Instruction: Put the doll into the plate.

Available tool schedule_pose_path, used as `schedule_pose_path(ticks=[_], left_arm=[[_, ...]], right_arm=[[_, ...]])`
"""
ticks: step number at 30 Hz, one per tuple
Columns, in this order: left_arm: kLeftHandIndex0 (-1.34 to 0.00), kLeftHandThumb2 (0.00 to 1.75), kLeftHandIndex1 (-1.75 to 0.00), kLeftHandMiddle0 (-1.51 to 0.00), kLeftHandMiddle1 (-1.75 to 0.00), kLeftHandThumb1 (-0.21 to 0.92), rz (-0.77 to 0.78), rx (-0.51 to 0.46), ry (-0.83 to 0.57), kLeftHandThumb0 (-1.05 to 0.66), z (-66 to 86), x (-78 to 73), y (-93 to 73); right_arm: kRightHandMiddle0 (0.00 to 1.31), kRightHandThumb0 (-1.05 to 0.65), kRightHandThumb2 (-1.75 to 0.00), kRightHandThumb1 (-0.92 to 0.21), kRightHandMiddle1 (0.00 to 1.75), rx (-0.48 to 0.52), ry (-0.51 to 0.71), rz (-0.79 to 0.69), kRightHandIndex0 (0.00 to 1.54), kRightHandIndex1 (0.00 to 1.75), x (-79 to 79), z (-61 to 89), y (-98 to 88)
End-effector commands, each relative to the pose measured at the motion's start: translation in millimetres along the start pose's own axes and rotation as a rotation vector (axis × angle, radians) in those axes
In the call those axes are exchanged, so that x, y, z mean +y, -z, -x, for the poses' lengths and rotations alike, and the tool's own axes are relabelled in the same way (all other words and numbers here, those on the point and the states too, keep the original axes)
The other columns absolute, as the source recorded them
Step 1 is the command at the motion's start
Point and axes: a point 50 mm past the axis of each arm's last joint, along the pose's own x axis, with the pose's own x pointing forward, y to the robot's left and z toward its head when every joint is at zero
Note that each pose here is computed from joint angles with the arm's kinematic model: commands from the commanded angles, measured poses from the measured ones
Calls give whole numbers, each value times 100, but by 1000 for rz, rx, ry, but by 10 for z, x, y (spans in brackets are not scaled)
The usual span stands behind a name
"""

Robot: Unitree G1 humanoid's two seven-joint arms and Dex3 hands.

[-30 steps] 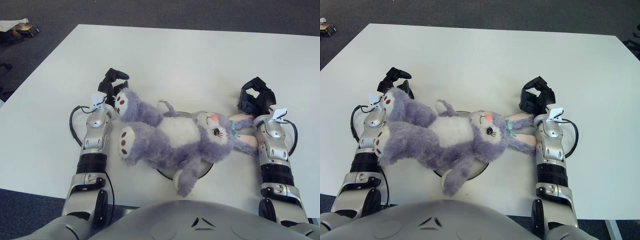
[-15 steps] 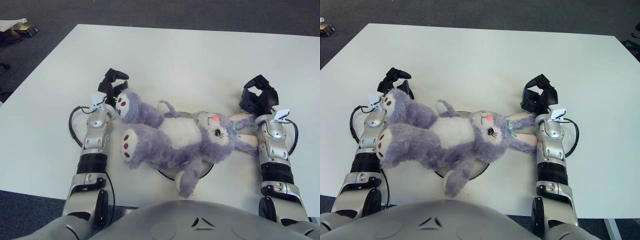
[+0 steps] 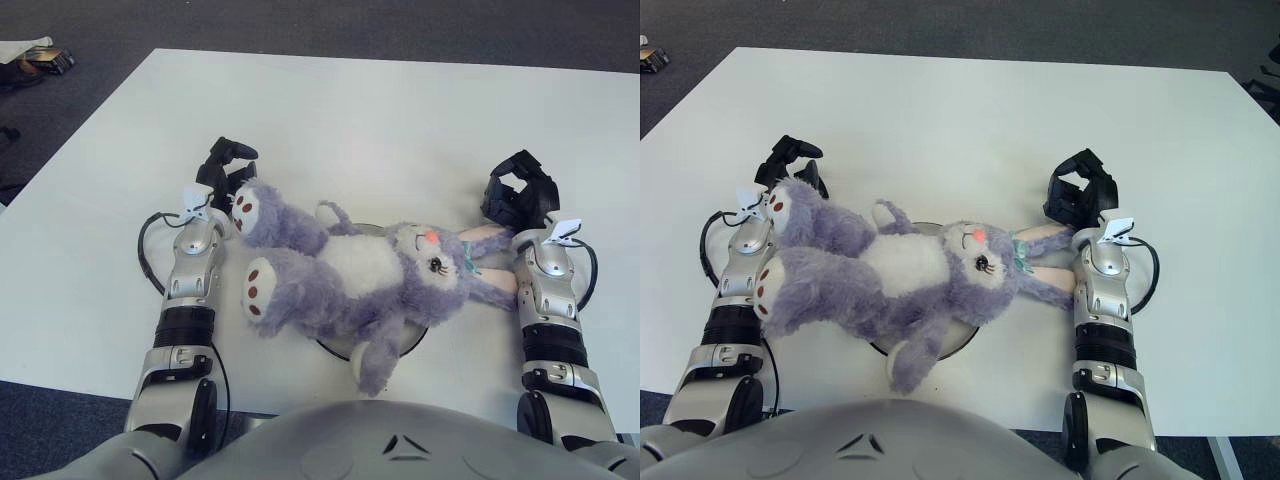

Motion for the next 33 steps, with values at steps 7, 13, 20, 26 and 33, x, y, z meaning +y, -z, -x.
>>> schedule_pose_path(ticks=[7,13,20,26,33], left_arm=[[-40,97,-175,-101,-175,59,-3,16,-13,-40,15,12,32],[-40,97,-175,-100,-175,59,-8,19,-13,-40,15,10,32],[-40,96,-175,-99,-175,60,-11,22,-16,-40,16,3,33],[-40,96,-175,-100,-175,60,-8,19,-19,-40,15,-3,32],[-40,97,-175,-101,-175,59,-12,20,-18,-40,14,-5,34]], right_arm=[[53,-45,-118,-43,175,42,11,-12,121,175,-8,70,112],[52,-44,-117,-44,175,46,11,-18,120,175,-19,66,115],[52,-44,-117,-44,175,68,20,-26,120,175,-30,61,118],[52,-44,-116,-44,175,91,42,-52,120,175,-35,55,117],[51,-44,-115,-45,175,89,44,-61,119,175,-35,57,107]])
